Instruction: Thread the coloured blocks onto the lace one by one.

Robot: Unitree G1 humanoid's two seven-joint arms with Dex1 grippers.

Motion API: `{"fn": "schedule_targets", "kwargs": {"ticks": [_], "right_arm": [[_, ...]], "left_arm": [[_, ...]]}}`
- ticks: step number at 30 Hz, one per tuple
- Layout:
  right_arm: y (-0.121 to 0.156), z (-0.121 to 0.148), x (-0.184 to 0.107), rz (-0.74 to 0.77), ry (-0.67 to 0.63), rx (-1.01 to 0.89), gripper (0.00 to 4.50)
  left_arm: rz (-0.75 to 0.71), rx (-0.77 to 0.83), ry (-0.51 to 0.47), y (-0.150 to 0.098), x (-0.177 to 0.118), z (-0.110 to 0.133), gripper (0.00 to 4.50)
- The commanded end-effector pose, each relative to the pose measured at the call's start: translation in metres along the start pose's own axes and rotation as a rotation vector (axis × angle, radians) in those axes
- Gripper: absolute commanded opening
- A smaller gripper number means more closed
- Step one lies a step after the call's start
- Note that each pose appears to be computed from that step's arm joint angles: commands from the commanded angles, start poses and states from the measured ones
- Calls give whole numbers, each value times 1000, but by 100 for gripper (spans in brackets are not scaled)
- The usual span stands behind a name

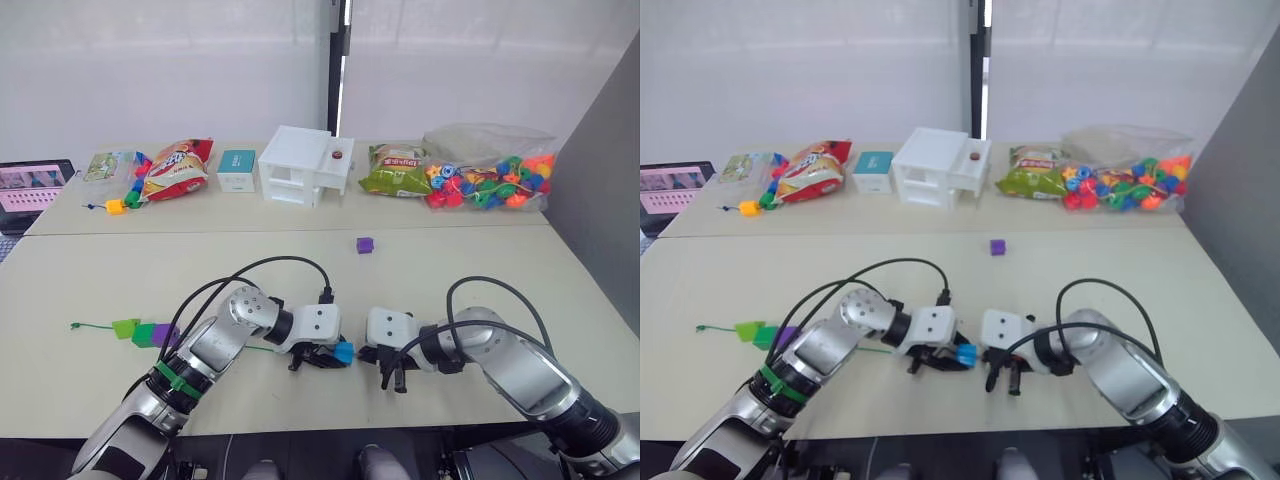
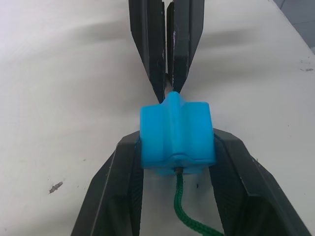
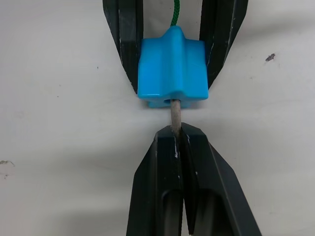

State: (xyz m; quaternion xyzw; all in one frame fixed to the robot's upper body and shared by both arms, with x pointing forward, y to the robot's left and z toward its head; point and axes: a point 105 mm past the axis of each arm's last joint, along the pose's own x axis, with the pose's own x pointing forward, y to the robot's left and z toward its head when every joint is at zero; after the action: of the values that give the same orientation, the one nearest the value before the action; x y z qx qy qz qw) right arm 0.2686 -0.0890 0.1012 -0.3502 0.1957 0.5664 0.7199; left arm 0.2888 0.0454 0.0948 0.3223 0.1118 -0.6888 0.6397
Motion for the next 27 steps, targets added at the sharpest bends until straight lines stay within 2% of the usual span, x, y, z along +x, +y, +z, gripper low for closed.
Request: {"fn": "schedule_targets", "kwargs": {"ticks": [1, 7, 11, 14, 17, 19, 23, 24, 25, 27], "right_arm": [[-6, 9, -6, -13, -16, -59, 0], [-7, 11, -9, -2, -20, -89, 0], [-8, 13, -9, 7, -27, -97, 0], [-8, 14, -8, 12, -32, -101, 0], [-9, 16, -7, 14, -37, -101, 0], [-9, 17, -6, 15, -40, -100, 0], [-9, 19, -3, 15, -50, -90, 0], [-10, 20, -3, 15, -52, -87, 0], [-10, 21, -2, 14, -55, -84, 0], [-11, 23, 1, 14, -60, -80, 0]], "left_arm": [[37, -15, 32, 1, -26, -8, 137], [139, -140, 209, -15, -107, -60, 137], [208, -216, 370, -31, -161, -100, 137], [251, -233, 452, -38, -188, -121, 137], [272, -233, 482, -42, -200, -132, 137], [298, -235, 481, -41, -206, -131, 240], [345, -177, 422, -25, -205, -113, 367], [351, -178, 379, -20, -201, -104, 403], [343, -183, 317, -16, -195, -90, 433], [319, -174, 208, -10, -182, -64, 433]]}}
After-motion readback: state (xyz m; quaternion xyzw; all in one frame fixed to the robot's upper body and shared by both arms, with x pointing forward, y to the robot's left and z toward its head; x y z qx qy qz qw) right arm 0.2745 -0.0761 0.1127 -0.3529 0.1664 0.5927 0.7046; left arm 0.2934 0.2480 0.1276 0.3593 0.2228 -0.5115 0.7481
